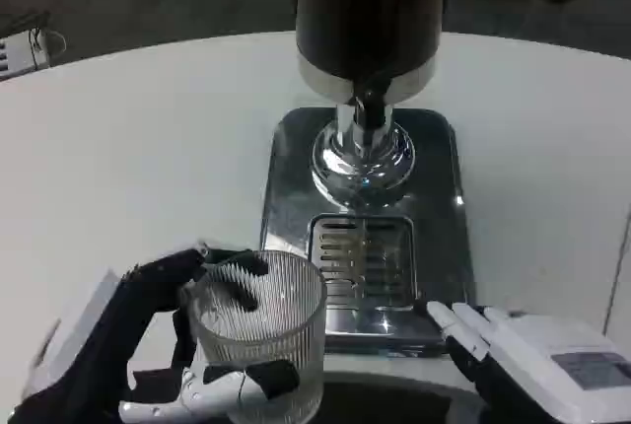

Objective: Grasp the cup under the faucet to collect the drink, then remove the cup.

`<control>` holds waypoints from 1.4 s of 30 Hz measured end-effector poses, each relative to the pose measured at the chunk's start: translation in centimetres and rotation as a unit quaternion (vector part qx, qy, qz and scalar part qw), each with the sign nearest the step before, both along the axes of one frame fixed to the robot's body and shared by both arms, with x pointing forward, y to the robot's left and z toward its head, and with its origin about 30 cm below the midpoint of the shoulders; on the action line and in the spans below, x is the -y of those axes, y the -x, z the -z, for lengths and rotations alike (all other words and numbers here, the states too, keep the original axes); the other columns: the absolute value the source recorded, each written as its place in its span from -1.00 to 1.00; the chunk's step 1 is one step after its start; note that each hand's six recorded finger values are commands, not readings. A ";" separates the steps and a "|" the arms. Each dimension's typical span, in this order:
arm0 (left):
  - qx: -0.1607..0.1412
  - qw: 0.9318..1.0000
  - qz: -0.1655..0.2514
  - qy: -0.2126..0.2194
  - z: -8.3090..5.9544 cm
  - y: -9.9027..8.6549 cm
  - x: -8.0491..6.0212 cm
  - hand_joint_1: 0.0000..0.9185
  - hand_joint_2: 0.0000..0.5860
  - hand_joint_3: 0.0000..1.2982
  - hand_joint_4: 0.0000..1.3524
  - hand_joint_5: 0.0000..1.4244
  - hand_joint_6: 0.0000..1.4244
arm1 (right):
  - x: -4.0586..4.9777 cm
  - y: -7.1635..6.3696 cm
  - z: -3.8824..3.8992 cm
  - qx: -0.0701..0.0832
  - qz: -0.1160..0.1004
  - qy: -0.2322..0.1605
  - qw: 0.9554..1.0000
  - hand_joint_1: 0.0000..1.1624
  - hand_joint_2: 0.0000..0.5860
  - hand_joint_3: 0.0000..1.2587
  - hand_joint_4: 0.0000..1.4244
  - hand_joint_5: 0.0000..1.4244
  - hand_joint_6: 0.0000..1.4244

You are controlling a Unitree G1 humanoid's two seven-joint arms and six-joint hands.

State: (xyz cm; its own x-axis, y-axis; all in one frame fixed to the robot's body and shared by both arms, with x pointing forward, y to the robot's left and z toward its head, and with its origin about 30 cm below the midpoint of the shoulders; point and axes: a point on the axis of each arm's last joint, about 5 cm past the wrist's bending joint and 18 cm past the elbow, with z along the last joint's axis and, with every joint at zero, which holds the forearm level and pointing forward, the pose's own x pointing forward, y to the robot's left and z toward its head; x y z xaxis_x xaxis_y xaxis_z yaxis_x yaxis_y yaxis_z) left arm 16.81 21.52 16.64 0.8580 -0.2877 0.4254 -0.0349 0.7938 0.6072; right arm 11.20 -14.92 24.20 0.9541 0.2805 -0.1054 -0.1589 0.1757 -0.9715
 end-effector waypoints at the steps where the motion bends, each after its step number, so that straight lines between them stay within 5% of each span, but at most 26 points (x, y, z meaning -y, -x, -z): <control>1: 0.000 1.000 0.000 0.000 0.0 0.0 0.0 0.11 -1.00 0.50 0.59 0.73 -0.18 | 0.01 0.0 0.00 0.000 0.000 0.000 1.000 0.04 0.47 -0.99 -1.00 -1.00 -1.00; 29: -0.006 1.000 0.002 -0.011 0.2 0.0 0.3 0.11 -1.00 0.50 0.59 0.73 -0.18 | 0.19 0.0 0.04 0.004 0.007 -0.001 1.000 0.03 0.47 -0.99 -1.00 -1.00 -1.00; 42: -0.006 1.000 -0.011 -0.015 0.8 -3.6 1.9 0.11 -1.00 0.50 0.59 0.73 -0.17 | 0.46 0.1 0.01 0.018 0.014 -0.008 1.000 0.03 0.47 -0.99 -1.00 -1.00 -1.00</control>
